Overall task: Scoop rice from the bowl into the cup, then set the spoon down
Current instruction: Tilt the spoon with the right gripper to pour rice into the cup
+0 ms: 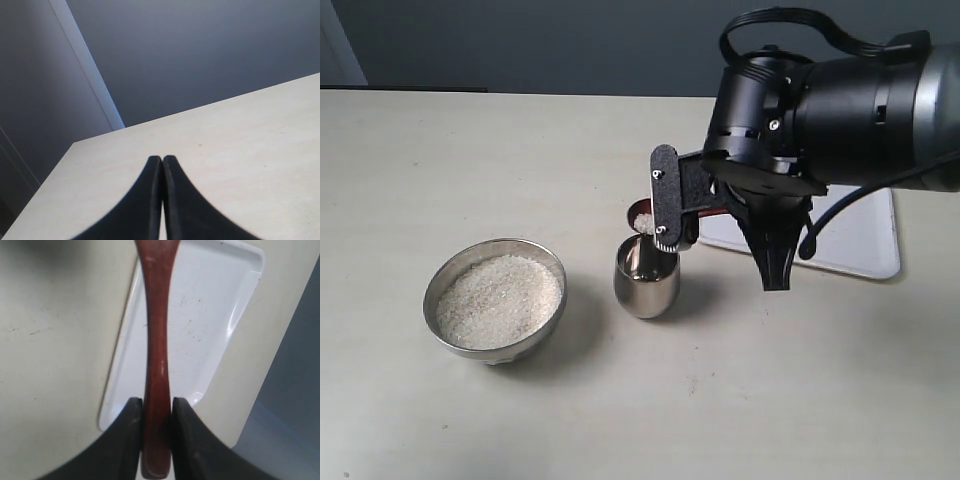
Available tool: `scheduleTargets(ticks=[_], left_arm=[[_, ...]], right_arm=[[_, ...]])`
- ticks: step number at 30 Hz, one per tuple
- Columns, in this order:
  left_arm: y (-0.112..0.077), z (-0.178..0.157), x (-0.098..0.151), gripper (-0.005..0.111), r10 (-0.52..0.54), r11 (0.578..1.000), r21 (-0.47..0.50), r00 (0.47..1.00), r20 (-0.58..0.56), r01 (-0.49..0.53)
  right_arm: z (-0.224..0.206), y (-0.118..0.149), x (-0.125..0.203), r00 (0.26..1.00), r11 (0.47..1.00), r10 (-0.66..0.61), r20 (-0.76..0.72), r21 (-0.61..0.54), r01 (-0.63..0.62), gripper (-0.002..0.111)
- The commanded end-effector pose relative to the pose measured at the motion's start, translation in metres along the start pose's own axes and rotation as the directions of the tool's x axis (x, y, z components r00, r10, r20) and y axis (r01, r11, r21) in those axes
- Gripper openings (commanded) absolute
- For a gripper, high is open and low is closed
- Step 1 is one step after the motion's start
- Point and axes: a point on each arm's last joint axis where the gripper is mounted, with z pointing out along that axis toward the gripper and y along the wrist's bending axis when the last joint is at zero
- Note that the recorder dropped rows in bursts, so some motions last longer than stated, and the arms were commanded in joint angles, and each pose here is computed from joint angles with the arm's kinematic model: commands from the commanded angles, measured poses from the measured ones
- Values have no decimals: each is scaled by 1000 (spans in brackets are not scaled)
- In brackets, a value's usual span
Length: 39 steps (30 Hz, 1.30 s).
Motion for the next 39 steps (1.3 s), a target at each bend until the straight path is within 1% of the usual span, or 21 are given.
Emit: scheduleTargets(ticks=[1, 5, 11, 17, 24, 28, 36, 39], left_arm=[[0, -1, -1, 0, -1, 1000, 2, 1000, 13, 1], [0, -1, -1, 0, -1, 1000, 2, 1000, 13, 1], [0, -1, -1, 0, -1, 1000, 2, 1000, 13, 1], [0, -1, -2, 0, -1, 1000, 2, 1000, 15, 1], [0, -1, -2, 0, -1, 1000, 2, 1000, 15, 1], [0, -1, -2, 0, -1, 1000, 2, 1000, 15, 1], [0, -1, -2, 0, -1, 1000, 2, 1000, 15, 1], [0, -1, -2, 0, -1, 1000, 2, 1000, 15, 1]], right_arm=[[-1, -4, 3, 1000, 999, 16, -2, 33, -16, -1], [2, -3, 5, 1000, 998, 17, -23, 64, -16, -1], [16, 13, 10, 999, 997, 14, -47, 72, -10, -1], [16, 9, 9, 997, 990, 70, -30, 128, -66, -1], [9, 18, -4, 999, 984, 37, 12, 177, -39, -1], [11, 22, -3, 999, 978, 34, 5, 208, -34, -1], [13, 24, -2, 999, 977, 45, 2, 211, -45, -1], [15, 26, -2, 1000, 974, 26, -1, 224, -25, -1]])
